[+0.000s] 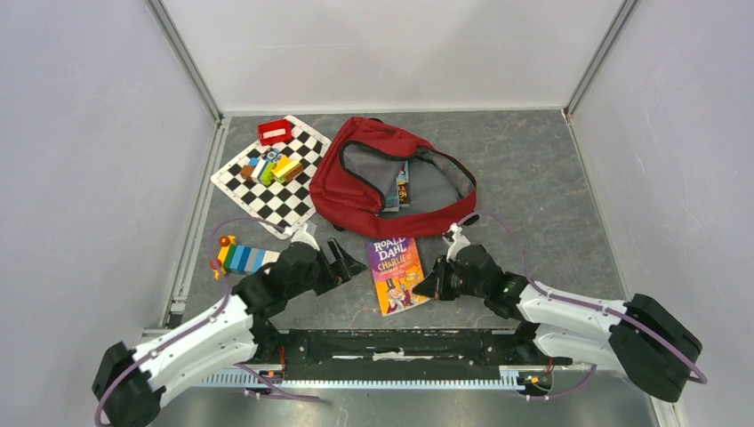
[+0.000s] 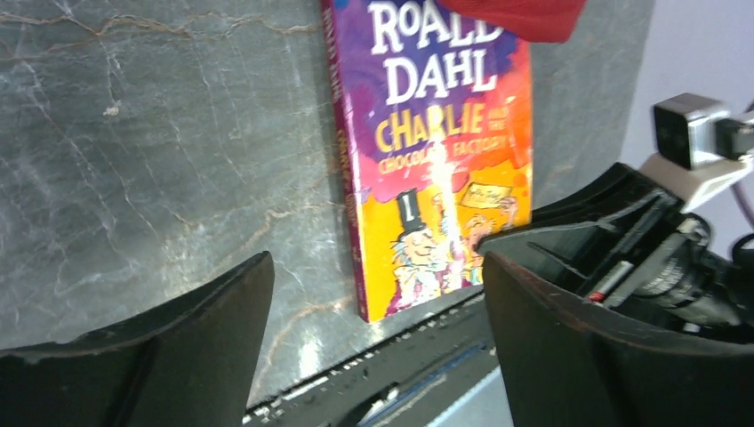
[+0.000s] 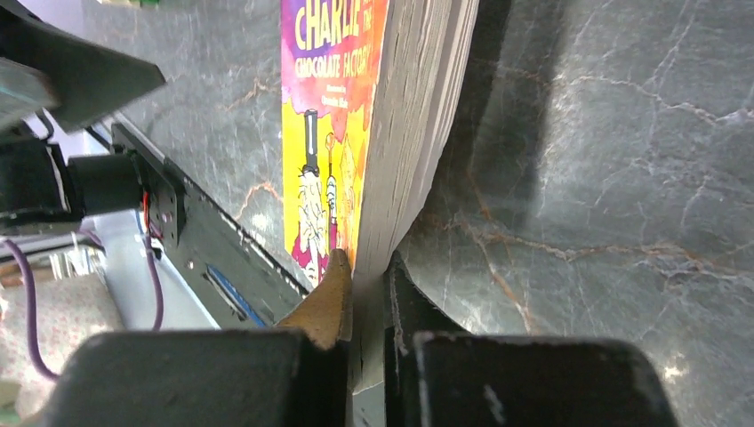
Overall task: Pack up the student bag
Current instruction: Pick up the book from the center of the board.
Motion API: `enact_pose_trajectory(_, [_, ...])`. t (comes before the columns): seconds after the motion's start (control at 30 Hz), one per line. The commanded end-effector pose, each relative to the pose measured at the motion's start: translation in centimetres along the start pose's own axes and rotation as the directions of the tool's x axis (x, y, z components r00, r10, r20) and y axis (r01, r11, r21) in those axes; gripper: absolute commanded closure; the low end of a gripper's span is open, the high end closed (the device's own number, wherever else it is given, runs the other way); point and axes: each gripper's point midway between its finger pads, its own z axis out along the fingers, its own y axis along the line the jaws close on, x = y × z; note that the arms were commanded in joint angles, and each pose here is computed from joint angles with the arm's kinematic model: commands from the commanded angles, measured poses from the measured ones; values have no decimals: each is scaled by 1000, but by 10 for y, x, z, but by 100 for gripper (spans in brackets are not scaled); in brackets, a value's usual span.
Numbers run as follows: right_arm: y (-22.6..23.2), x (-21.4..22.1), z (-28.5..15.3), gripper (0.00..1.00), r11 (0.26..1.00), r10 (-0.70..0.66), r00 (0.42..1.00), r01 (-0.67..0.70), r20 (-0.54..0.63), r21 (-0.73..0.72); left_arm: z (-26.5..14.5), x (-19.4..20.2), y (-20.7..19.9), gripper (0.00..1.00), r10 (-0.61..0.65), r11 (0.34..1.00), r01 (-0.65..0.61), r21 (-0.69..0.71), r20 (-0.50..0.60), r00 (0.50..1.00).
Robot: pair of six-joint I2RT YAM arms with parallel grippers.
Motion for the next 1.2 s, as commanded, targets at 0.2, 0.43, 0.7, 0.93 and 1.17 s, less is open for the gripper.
enact_pose_trajectory(0.2, [92, -47, -56, 100, 960, -194, 978, 206, 81, -192, -67, -40, -71, 0, -4, 984, -15, 180, 101, 995])
enact_pose_trajectory(0.43, [155, -100, -92, 100, 924, -154, 946, 240, 284, -298, -97, -61, -118, 0, 6, 953, -52, 300, 152, 988])
enact_pose_trajectory(0.7, [195, -127, -114, 100, 861, -97, 903, 287, 419, -421, -104, -69, -156, 0, 55, 910, -116, 397, 160, 985])
enact_pose_trajectory(0.93, [211, -131, -125, 100, 821, -82, 891, 315, 447, -477, -96, -74, -164, 0, 45, 906, -112, 407, 171, 984])
enact_pose_trajectory(1.17, [203, -123, -113, 100, 826, -102, 905, 309, 413, -471, -106, -74, -195, 42, 7, 819, -100, 565, 165, 986])
